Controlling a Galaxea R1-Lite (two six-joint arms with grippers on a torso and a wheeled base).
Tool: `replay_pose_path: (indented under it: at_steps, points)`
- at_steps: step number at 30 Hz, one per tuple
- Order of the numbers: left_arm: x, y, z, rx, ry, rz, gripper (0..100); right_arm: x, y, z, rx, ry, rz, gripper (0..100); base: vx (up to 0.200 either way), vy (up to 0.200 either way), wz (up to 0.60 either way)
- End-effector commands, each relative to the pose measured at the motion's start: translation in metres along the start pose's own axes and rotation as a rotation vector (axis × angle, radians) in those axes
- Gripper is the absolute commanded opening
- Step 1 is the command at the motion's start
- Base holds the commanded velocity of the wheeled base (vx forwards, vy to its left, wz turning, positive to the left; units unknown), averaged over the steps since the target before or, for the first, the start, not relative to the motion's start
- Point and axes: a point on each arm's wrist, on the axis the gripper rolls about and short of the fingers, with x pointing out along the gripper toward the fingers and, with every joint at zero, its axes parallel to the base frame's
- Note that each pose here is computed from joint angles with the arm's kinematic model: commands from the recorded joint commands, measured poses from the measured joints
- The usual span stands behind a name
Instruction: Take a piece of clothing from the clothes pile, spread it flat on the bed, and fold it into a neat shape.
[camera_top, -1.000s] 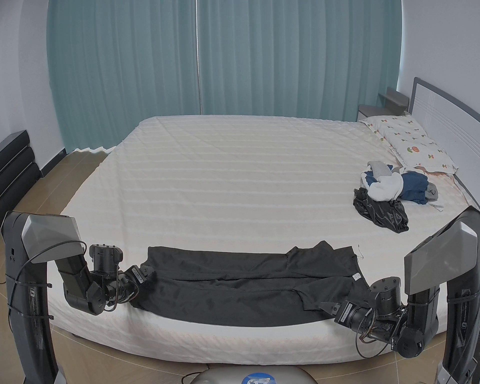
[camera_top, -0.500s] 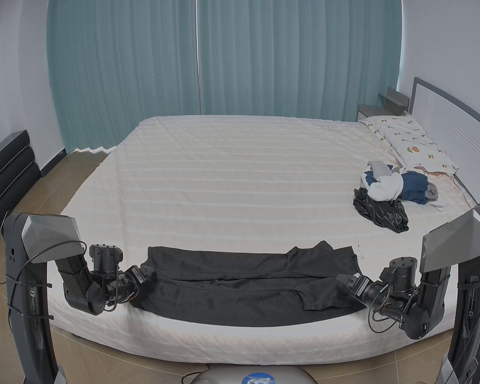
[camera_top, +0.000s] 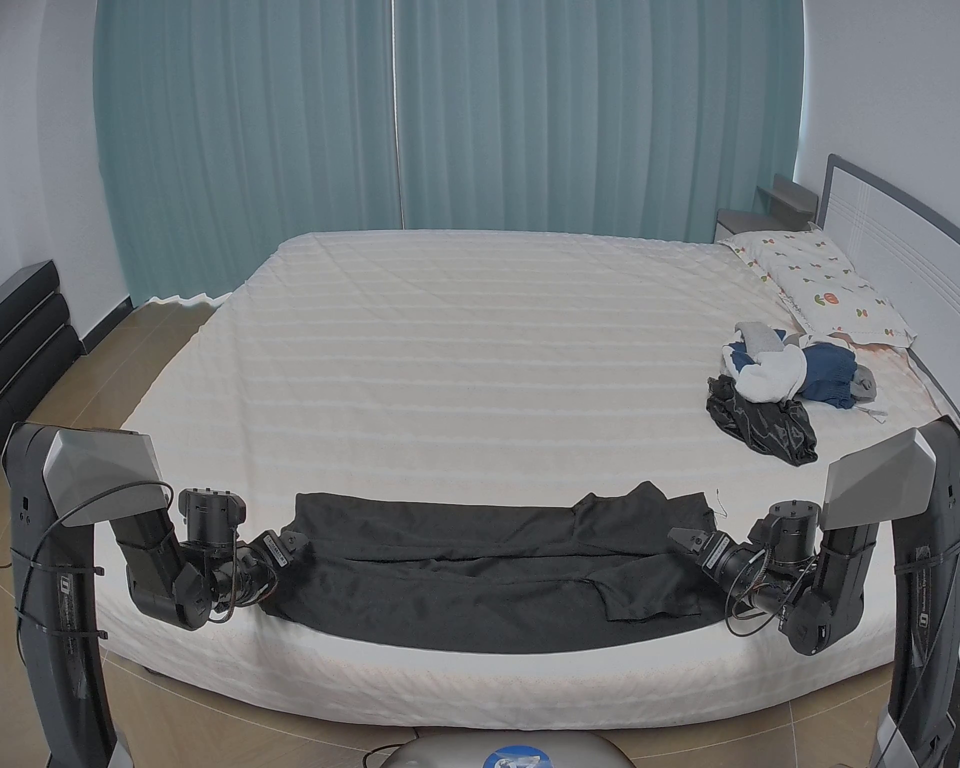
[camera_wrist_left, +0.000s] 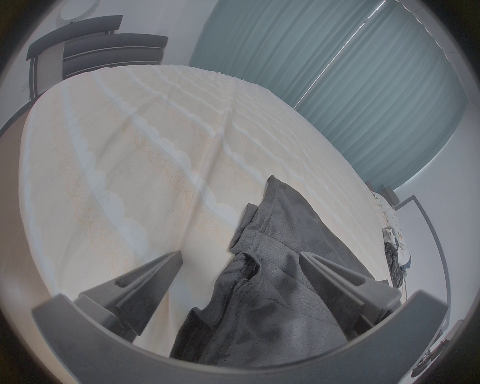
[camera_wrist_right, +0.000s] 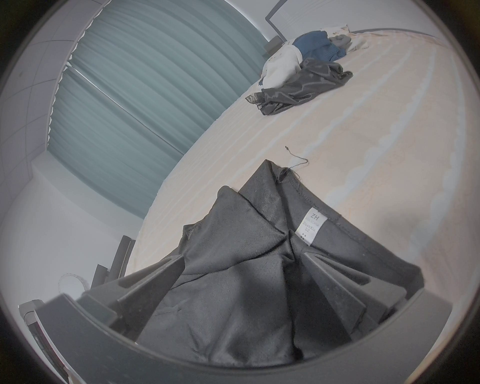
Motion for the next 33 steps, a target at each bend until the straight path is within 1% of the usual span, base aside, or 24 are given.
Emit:
replay_pose_path:
  at_steps: [1,12,23,24,33]
  points:
    - [0.000,0.000,0.000,0.000,0.001,0.000,100,0.008,-0.008,-0.002,0.008,0.009,-0.012,0,0.000,0.000,0.00]
    - [0.000,0.000,-0.001,0.000,0.002,0.001,100,0.006,-0.015,0.010,0.030,-0.034,-0.017,0,0.000,0.000,0.00]
    - [0.000,0.000,0.000,0.000,0.001,0.000,100,0.007,-0.020,0.008,0.036,-0.024,-0.033,0,0.000,0.000,0.00]
    - [0.000,0.000,0.000,0.000,0.001,0.000,100,0.007,-0.021,0.007,0.038,-0.020,-0.039,100,0.000,0.000,0.00]
    - [0.000,0.000,0.000,-0.008,0.000,-0.002,100,0.004,-0.022,0.009,0.046,-0.028,-0.038,100,0.000,0.000,0.00]
